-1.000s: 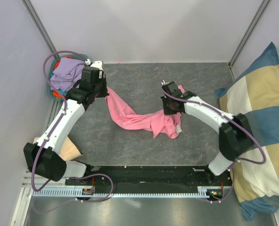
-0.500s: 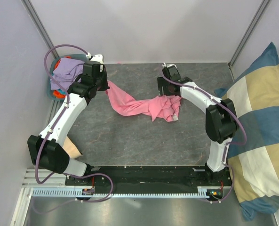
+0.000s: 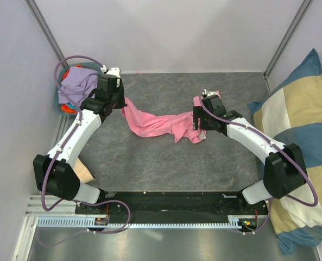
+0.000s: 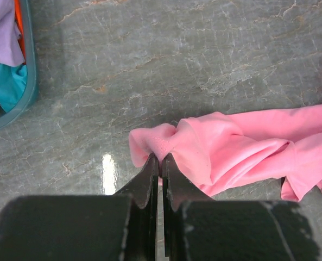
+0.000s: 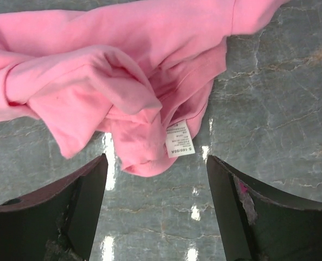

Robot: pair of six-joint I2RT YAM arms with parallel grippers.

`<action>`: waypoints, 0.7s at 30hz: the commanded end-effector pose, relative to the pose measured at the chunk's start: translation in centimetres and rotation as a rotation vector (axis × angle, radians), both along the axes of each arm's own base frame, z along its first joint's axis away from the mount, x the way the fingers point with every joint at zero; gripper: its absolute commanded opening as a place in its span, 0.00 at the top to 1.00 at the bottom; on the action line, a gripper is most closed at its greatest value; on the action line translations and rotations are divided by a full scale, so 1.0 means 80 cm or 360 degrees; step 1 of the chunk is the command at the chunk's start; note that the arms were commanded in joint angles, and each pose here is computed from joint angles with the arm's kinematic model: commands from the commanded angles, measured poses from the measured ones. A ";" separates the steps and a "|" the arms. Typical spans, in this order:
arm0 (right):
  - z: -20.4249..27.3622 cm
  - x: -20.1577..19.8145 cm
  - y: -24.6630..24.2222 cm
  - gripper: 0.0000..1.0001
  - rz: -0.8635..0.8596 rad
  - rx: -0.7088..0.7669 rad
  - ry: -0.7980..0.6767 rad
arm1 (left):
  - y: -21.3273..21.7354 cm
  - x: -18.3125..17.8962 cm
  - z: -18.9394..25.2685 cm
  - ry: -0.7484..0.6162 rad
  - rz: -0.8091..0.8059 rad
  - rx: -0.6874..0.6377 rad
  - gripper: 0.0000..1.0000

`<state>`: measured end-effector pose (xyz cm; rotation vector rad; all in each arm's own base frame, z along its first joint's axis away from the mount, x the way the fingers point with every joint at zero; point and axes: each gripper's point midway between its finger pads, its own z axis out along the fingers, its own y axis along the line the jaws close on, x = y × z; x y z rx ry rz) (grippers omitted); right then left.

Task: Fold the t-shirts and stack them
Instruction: Flatten the tshirt out

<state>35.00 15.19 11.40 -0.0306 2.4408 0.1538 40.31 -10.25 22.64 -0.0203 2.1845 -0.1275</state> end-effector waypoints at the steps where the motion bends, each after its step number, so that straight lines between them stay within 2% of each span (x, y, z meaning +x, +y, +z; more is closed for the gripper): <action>1: 0.007 -0.017 0.008 0.18 0.0028 0.0108 -0.0027 | 0.003 0.003 0.023 -0.0117 -0.0015 -0.0006 0.98; 8: -0.041 -0.034 0.015 0.23 0.0038 0.0145 0.0059 | 0.002 0.000 0.017 -0.0105 -0.0018 -0.0013 0.98; 21: -0.060 -0.011 0.039 0.27 0.0063 0.0178 0.0069 | 0.007 -0.003 0.013 -0.0096 -0.0012 0.0016 0.98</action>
